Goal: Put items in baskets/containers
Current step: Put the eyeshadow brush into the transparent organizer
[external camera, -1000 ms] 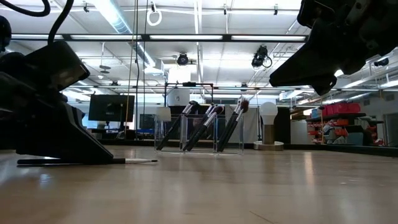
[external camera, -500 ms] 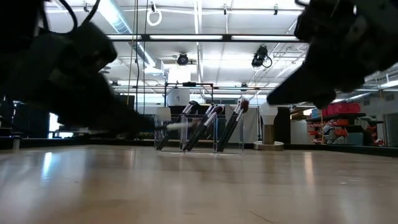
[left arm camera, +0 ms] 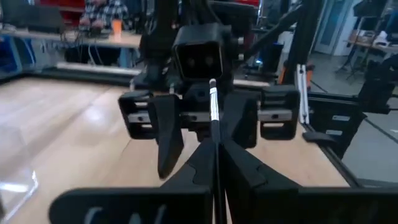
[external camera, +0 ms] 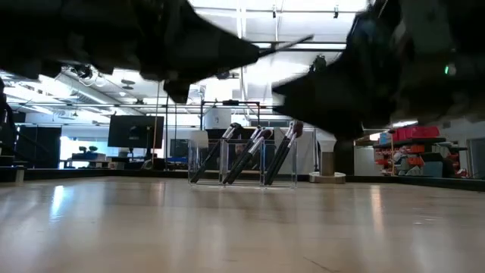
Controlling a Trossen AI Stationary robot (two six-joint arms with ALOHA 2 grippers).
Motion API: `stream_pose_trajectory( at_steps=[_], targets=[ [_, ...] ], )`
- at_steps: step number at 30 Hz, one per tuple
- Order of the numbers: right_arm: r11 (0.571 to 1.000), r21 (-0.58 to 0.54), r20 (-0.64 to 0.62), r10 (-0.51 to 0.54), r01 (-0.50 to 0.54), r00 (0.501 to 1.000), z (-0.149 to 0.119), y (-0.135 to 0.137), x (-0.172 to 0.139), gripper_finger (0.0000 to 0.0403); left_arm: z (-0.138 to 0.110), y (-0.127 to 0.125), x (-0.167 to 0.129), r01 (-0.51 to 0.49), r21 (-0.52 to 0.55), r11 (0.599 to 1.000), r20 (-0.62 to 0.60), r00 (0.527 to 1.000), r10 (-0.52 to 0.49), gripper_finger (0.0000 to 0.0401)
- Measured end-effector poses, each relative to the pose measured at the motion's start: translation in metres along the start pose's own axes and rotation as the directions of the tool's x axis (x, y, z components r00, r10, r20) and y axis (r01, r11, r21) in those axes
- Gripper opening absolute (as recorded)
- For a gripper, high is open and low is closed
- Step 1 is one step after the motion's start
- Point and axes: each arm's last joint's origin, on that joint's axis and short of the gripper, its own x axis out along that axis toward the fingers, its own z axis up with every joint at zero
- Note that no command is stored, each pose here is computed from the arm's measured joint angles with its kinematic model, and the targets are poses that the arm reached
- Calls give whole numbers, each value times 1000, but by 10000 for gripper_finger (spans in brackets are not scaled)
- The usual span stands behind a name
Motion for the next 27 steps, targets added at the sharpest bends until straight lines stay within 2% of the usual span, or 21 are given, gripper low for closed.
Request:
stream_pose_trajectory(
  at_steps=[3, 6, 9, 21, 27],
  targets=[
    [995, -77, 90, 67, -60, 994, 11, 12, -2, 191, 4, -6, 2, 11, 28, 1000, 12, 1000, -11, 20],
    [986, -142, 125, 103, -85, 987, 18, 23, -7, 193, 5, -10, 1, 18, 39, 999, 14, 1000, -19, 19],
    [989, -137, 149, 65, -45, 987, 23, 30, -12, 184, 5, -10, 1, 19, 39, 999, 14, 1000, -19, 19],
    [987, -160, 162, 60, -34, 985, 29, 42, -5, 114, 5, -10, 1, 19, 38, 999, 15, 1000, -20, 23],
    [986, -162, 135, 52, -30, 989, 26, 42, -4, 52, 5, -11, 1, 24, 39, 999, 13, 1000, -24, 24]
  ],
)
